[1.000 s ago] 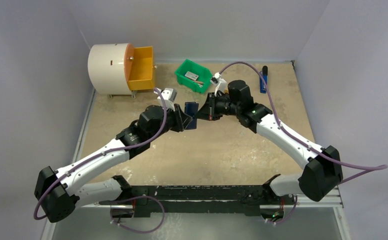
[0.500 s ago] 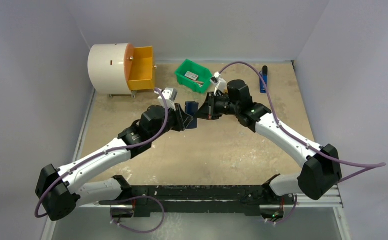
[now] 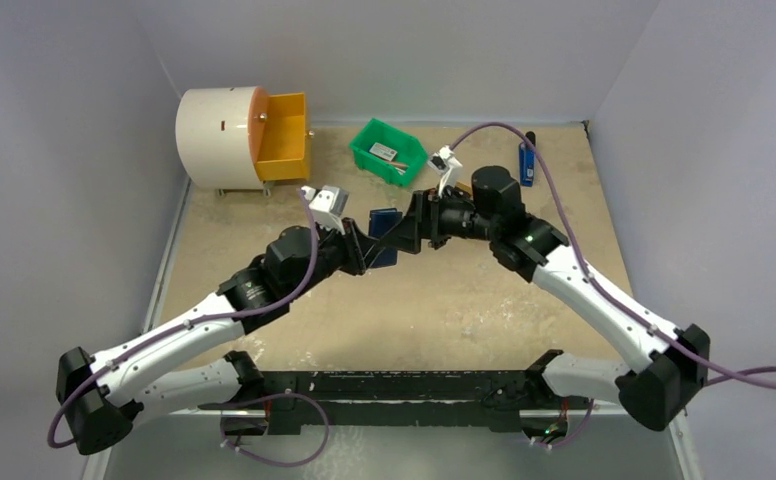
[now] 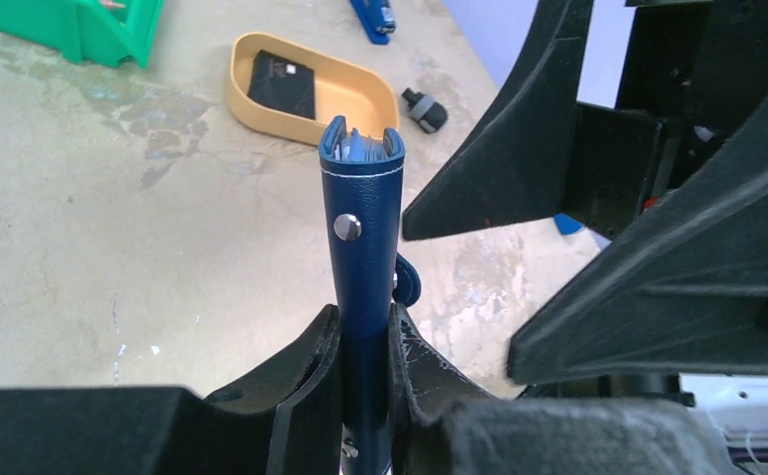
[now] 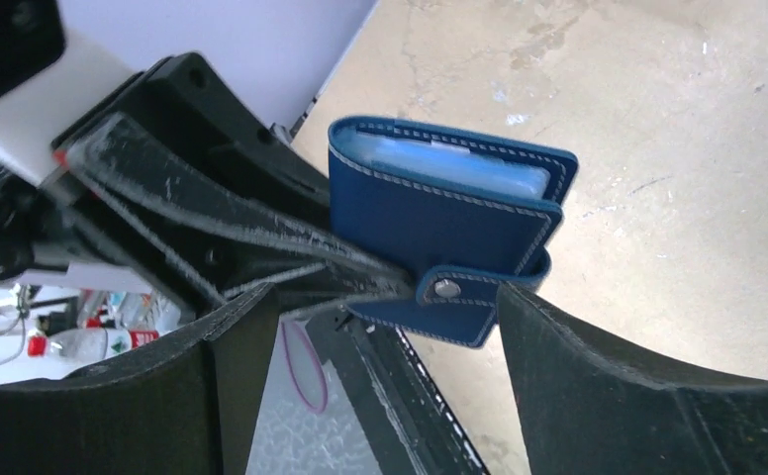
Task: Put the credit cards into the card holder
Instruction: Close the card holder at the center of the board.
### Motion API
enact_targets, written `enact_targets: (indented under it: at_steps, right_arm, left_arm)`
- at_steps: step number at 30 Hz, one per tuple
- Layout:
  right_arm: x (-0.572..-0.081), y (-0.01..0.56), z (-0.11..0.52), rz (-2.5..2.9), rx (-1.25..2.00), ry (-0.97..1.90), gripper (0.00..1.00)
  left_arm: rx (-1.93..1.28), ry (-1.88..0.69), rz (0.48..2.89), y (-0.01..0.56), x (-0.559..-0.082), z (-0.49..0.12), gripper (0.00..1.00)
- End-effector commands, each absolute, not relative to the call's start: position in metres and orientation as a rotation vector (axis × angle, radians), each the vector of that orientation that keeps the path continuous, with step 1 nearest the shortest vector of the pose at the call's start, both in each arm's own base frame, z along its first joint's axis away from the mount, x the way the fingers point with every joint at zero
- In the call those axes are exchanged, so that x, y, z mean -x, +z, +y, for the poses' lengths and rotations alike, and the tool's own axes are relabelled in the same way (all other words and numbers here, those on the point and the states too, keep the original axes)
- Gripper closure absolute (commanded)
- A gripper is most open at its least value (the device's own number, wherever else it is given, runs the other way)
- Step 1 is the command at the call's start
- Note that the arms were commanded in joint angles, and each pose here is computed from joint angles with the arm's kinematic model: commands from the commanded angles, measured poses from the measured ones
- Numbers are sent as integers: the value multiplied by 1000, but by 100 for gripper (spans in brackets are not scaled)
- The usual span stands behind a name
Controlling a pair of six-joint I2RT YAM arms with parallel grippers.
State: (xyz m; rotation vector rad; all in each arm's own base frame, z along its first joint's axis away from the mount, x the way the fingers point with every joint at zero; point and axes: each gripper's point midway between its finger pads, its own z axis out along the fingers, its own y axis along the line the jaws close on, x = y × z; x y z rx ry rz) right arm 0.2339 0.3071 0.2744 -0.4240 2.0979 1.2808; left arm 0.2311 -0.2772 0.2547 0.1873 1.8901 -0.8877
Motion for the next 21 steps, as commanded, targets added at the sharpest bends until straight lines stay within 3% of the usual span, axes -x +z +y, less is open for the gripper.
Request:
enact_targets:
  at_steps: [1,7,21]
  right_arm:
    - [-216,316,287,1968,505,1222,17]
    - [-202,321,262,1839,556,1140,18]
    - [-162,390,265,1371,578,1425,27]
  left_arm:
    - [-163,-955,1759,290,-221,-268,100]
    - [-178,-1096,1703,301,-198,-267,100]
    - [-373,-1611,1332,393,-124,-283,100]
